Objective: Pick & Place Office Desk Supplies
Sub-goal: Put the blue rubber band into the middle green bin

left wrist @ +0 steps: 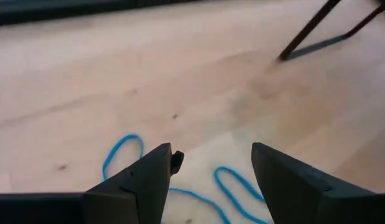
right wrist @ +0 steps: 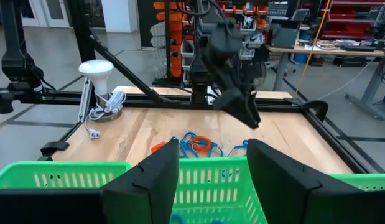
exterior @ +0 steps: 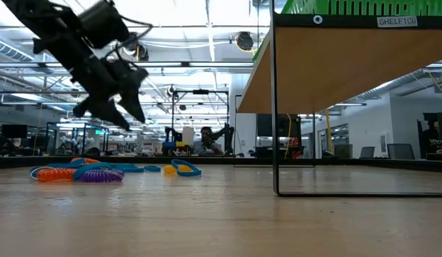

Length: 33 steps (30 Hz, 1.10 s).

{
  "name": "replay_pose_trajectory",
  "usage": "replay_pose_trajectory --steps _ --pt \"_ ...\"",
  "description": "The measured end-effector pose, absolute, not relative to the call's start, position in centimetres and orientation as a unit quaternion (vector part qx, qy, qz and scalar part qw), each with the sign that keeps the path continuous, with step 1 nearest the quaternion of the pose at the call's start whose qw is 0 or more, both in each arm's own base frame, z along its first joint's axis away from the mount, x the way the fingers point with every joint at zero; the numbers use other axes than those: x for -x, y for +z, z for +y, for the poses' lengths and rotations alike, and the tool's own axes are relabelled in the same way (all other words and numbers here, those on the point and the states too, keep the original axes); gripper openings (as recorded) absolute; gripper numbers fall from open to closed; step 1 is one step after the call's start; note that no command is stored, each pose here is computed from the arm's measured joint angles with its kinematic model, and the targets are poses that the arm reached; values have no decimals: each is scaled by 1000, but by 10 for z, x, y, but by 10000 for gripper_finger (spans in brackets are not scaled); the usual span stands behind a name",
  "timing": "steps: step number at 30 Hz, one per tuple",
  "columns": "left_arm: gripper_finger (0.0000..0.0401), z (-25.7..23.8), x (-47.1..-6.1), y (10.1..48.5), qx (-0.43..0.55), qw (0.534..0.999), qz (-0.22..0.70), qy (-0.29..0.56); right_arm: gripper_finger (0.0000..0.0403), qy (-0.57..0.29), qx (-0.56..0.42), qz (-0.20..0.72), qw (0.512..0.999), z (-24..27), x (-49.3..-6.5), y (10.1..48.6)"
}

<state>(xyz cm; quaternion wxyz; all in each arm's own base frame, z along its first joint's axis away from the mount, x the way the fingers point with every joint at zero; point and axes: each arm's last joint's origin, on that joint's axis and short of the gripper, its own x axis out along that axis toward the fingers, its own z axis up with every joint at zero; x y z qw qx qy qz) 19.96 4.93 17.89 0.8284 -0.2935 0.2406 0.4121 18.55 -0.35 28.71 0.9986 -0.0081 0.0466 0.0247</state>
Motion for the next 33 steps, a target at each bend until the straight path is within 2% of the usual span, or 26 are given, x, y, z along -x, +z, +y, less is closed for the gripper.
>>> replay_pose_trajectory --steps 13,22,33 --pt "223 73 -209 126 322 751 326 475 182 24 2 47 999 -4 -186 287" --pt "223 85 -211 108 317 730 343 499 177 24 1 47 999 -4 -186 287" --pt "216 84 -210 104 319 725 363 490 174 25 3 47 999 -3 -186 287"
